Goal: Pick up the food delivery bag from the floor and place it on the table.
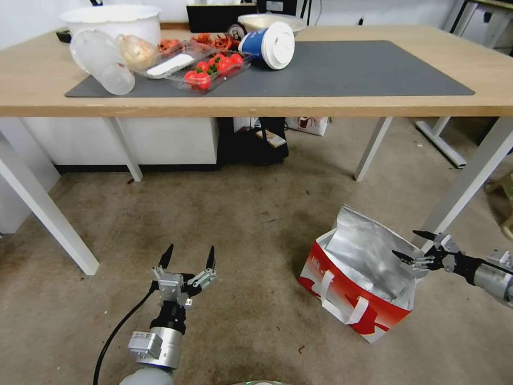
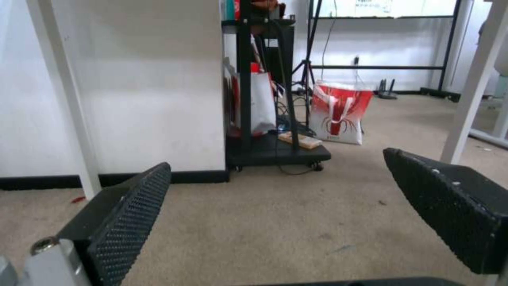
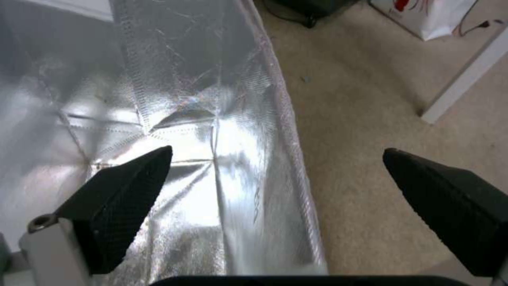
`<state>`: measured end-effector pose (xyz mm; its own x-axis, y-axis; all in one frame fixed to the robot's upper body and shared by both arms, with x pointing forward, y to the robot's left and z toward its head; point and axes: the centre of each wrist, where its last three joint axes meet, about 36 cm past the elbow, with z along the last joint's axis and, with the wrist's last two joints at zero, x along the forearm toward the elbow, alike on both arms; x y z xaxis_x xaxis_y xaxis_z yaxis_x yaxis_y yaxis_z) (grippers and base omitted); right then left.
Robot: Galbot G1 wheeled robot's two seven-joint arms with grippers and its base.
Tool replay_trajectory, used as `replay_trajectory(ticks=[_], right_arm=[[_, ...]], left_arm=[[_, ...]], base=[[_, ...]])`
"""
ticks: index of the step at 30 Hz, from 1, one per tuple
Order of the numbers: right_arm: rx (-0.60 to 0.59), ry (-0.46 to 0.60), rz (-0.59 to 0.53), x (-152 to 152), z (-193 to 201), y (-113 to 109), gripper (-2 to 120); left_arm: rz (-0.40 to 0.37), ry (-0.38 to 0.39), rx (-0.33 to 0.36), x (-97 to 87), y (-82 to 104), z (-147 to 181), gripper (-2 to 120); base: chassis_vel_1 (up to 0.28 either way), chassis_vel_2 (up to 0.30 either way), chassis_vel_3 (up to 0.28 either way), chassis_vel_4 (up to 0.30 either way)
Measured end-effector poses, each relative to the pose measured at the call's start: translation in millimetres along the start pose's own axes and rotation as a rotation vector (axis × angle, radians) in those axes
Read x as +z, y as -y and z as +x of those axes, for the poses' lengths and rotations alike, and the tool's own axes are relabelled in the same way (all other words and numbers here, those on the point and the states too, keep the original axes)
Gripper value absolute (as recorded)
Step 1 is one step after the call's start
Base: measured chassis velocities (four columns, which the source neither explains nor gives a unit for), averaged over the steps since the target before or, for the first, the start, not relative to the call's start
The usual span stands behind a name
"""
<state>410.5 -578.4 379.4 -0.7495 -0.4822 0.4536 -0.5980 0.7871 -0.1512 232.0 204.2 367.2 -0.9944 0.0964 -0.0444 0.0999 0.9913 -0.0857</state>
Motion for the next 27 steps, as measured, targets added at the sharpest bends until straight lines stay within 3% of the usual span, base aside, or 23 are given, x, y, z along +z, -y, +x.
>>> replay_trajectory(ticks=[21, 27], right_arm=[[-0.062, -0.059, -0.081, 20.3, -32.6, 0.9, 100], [-0.054, -0.067, -0.098, 23.8, -32.3, -0.6, 78]], left_arm=[[-0.004, -0.005, -0.026, 3.2, -0.5, 3.0, 100], [-0.004, 0.002, -0.031, 3.1, -1.1, 3.1, 100]], base=[[0.0, 0.0, 0.0, 0.0], [0.0, 0.0, 0.0, 0.0]])
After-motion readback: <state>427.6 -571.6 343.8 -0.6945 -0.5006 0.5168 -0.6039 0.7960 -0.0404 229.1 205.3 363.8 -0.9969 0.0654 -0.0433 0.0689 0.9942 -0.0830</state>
